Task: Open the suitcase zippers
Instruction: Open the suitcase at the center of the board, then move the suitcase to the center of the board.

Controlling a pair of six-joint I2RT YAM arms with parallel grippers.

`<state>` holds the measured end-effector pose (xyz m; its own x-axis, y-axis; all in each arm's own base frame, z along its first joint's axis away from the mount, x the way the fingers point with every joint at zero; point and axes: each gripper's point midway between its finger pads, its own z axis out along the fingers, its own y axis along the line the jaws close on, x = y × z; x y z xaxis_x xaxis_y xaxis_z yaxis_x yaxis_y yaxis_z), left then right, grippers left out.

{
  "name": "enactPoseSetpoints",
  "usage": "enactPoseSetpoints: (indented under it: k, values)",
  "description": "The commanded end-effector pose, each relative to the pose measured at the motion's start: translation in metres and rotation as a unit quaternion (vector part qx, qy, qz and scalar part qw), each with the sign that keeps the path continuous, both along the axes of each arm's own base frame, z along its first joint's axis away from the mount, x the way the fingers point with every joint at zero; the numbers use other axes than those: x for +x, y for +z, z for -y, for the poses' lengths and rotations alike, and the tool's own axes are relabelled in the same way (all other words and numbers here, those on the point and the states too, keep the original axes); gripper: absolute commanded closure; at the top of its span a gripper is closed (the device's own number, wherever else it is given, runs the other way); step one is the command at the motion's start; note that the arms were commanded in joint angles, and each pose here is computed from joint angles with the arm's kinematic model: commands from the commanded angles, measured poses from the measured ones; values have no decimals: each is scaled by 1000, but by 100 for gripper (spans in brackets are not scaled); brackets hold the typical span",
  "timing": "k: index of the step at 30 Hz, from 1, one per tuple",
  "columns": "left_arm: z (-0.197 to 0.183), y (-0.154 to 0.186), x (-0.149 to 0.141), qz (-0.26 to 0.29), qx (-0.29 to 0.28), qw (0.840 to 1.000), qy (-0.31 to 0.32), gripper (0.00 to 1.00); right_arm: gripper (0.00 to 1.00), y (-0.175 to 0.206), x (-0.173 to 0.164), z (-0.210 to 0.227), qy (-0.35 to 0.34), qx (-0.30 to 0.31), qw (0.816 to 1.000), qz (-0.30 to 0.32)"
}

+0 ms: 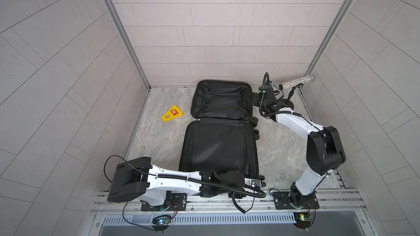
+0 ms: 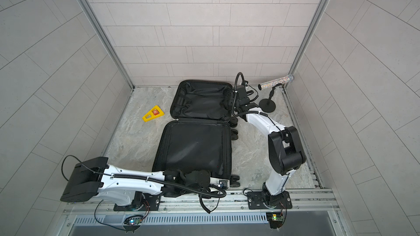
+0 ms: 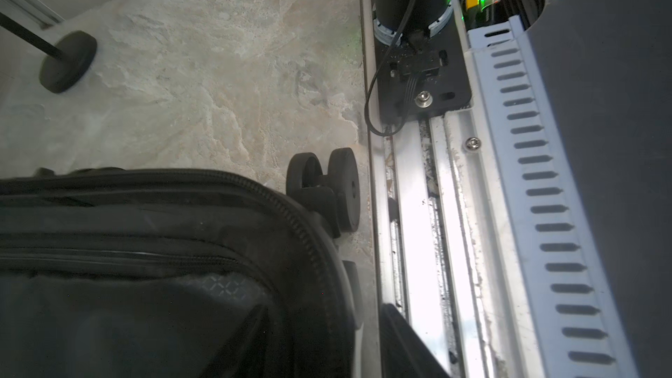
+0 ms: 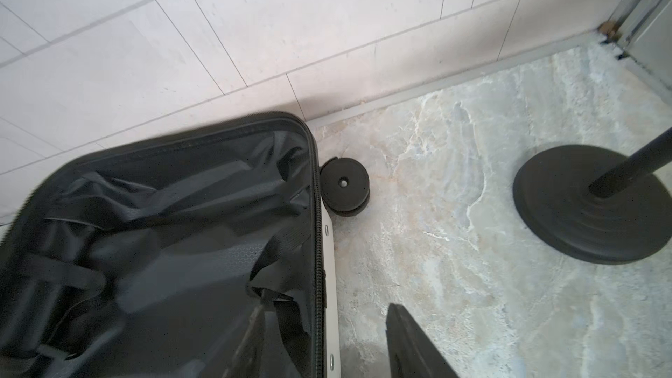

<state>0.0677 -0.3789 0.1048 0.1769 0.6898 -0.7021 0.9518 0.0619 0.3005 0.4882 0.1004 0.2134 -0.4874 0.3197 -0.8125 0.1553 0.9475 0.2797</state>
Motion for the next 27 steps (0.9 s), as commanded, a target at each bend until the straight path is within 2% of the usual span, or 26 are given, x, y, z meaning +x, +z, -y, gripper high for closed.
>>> enactPoseSetpoints:
  k: [1,5,8,10,14,16,18,22,25,27]
  values:
    - [1,37,20,6,-43,997,66,33,45,-1,-34,-12,67,-5,997,-46]
    - [-17,65,41,4,-59,989,136,27,45,-14,-79,-13,97,9,990,-100]
    - [-47,83,73,-31,-72,971,227,25,48,-19,-113,-16,124,24,984,-129]
    - [-77,93,99,-69,-79,947,303,25,50,-22,-138,-14,133,25,979,-154]
    - [-131,109,129,-126,-109,903,397,26,51,-31,-187,-21,176,23,965,-194]
    - [-163,112,143,-154,-128,866,458,27,51,-38,-208,-22,188,26,959,-210]
    - [-176,112,145,-181,-139,855,466,28,50,-45,-223,-26,198,43,954,-223]
    - [-189,110,146,-179,-152,846,479,28,50,-47,-237,-42,210,88,948,-221]
    - [-208,100,154,-187,-140,813,534,28,49,-49,-243,-62,224,71,947,-220]
    - [-227,87,161,-208,-121,777,582,27,49,-55,-248,-78,231,67,943,-230]
